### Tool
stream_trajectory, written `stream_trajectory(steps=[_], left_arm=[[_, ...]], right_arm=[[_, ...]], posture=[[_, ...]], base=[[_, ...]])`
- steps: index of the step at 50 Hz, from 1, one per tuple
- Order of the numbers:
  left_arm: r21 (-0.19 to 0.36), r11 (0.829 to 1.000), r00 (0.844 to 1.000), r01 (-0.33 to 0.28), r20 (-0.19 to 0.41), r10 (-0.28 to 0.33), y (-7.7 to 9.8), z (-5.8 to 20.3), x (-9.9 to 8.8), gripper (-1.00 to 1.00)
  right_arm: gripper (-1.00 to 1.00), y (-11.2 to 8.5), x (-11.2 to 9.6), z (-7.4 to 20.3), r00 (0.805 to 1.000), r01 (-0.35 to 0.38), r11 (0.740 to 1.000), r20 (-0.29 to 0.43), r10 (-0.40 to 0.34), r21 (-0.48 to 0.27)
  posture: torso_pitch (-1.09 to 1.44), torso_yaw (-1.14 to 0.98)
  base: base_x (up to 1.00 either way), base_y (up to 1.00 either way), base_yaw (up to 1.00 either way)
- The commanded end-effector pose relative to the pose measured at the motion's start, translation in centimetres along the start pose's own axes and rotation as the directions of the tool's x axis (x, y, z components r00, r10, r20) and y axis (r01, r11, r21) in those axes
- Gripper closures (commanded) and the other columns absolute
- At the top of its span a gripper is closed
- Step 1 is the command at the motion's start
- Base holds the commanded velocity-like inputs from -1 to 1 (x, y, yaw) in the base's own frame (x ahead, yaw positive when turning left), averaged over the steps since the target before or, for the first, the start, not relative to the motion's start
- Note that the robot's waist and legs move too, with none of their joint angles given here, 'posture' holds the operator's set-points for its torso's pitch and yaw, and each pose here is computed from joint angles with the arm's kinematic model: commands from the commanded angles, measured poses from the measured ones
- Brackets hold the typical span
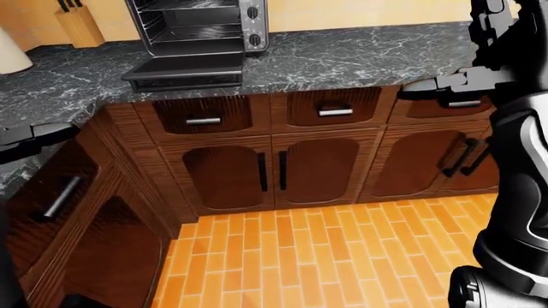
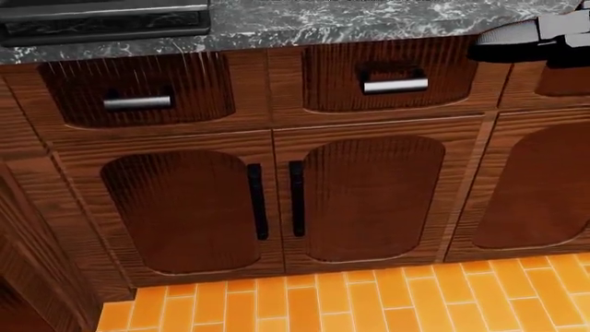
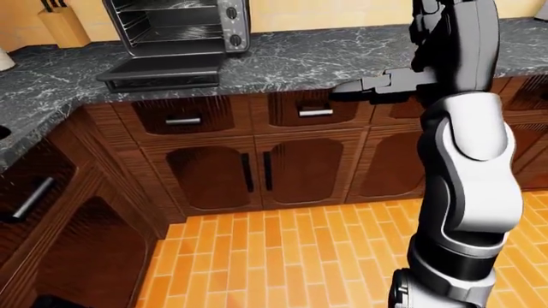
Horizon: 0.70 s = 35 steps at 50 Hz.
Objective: Close the toaster oven door.
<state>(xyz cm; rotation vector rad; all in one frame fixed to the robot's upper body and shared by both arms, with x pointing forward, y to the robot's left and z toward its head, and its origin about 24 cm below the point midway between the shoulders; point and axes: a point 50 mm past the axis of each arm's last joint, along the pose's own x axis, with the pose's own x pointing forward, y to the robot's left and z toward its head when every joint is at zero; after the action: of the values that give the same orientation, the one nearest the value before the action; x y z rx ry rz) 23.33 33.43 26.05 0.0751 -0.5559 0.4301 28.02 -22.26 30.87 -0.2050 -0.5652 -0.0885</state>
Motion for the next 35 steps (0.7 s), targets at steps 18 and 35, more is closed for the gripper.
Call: stream_trajectory(steps=[18, 35], left_arm=[[0.010, 1.000, 0.997, -0.015, 0.073, 0.014, 0.43, 1.71, 0.26, -1.00], [0.014, 1.000, 0.997, -0.018, 0.072, 0.017, 0.57, 1.68, 0.25, -1.00]], right_arm=[[-1.00, 0.15, 0.18, 1.83, 0.997, -0.014, 1.000, 0.076, 0.014, -0.003], [-1.00, 0.13, 0.25, 2.01, 0.997, -0.016, 1.000, 0.077, 0.016, -0.002]], posture=[[0.00, 0.00], [0.00, 0.00]], base=[[0.25, 0.13, 0.00], [0.23, 0.35, 0.00]])
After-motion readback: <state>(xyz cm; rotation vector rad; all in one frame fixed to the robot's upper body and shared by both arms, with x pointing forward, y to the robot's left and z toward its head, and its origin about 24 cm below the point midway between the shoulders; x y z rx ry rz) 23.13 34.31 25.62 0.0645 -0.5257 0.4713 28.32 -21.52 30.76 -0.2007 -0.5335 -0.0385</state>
